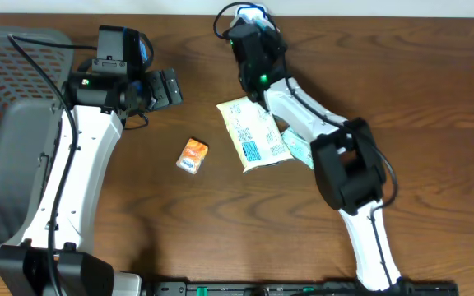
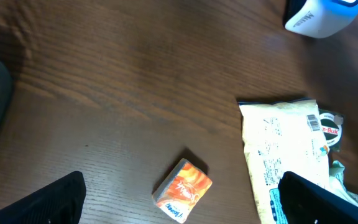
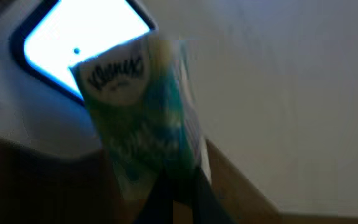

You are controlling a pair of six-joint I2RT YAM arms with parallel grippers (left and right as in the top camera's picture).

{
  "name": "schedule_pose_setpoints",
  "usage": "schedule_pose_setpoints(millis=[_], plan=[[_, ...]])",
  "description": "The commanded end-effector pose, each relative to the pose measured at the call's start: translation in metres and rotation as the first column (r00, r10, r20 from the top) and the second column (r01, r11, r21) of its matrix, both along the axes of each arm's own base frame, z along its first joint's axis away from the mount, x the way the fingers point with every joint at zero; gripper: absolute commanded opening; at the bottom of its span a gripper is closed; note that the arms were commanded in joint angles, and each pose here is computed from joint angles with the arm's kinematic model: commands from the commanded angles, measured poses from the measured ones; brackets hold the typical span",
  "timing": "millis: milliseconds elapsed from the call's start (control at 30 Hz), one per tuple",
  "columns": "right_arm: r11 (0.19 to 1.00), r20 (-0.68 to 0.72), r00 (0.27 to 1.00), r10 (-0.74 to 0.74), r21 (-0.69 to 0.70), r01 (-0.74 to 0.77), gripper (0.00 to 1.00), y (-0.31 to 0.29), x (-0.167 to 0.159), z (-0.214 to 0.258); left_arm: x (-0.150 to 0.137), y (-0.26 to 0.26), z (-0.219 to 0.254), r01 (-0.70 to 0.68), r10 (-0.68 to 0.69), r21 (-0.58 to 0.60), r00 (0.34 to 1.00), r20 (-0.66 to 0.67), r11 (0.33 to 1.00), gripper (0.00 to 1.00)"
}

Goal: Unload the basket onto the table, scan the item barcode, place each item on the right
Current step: 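Carry the teal pack up to the scanner with the right gripper, then move the teal pack right and release it on the table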

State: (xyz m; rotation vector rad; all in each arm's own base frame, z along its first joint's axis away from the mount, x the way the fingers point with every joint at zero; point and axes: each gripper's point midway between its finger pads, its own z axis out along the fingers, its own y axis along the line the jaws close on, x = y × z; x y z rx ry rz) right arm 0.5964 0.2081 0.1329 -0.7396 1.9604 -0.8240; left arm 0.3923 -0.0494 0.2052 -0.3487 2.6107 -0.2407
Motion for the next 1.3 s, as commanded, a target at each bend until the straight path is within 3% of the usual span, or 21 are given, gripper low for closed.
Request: schedule_pose_setpoints(millis=[0,200,367,533,667,767,833,1133,1200,1267], plan=[[0.918,0.082,0.997,0.009,0.395,-0.041,0.01,-0.002,-0.014,0.101,0.001,-0.001,0.0,0.006,-0.006,-0.006,1.0,-0.002,1.0,0.98],[0.735,-0.042,0.998,0.055,0.678,-0.012,0.01,-0.029,-0.05,0.142,0.001,-0.001,0.0,0.006,-0.006,-0.006,1.0,-0.002,1.0,0.98],[0.589,-0.237,0.971,-0.006,0.784,0.195,0.01,-0.08,-0.09,0.145,0.001,-0.001,0.0,0.006,-0.006,-0.006,1.0,-0.002,1.0,0.98],[0.494,-0.462,0.872,-0.162,0.727,0.477,0.01,-0.147,-0.127,0.115,0.001,-0.001,0.0,0.006,-0.006,-0.006,1.0,-0.002,1.0,0.98],[0.469,-0.579,0.755,-0.307,0.599,0.649,0.01,-0.201,-0.15,0.079,0.001,-0.001,0.0,0.006,-0.006,-0.006,1.0,-0.002,1.0,0.98],[0.4,-0.631,0.643,-0.434,0.504,0.765,0.01,-0.238,-0.167,0.046,0.001,-0.001,0.0,0.006,-0.006,-0.006,1.0,-0.002,1.0,0.98],[0.353,-0.659,0.579,-0.48,0.459,0.815,0.01,-0.255,-0.178,0.019,0.001,-0.001,0.0,0.006,-0.006,-0.006,1.0,-0.002,1.0,0.98],[0.235,-0.703,0.462,-0.541,0.401,0.885,0.01,-0.294,-0.206,-0.05,0.001,-0.001,0.0,0.006,-0.006,-0.006,1.0,-0.002,1.0,0.98],[0.227,-0.708,0.451,-0.543,0.394,0.891,0.07,-0.296,-0.21,-0.054,0.001,-0.001,0.0,0.006,-0.006,-0.006,1.0,-0.002,1.0,0.98],[0.226,-0.711,0.449,-0.54,0.392,0.892,0.22,-0.296,-0.211,-0.055,0.001,-0.001,0.0,0.006,-0.006,-0.006,1.0,-0.002,1.0,0.98]])
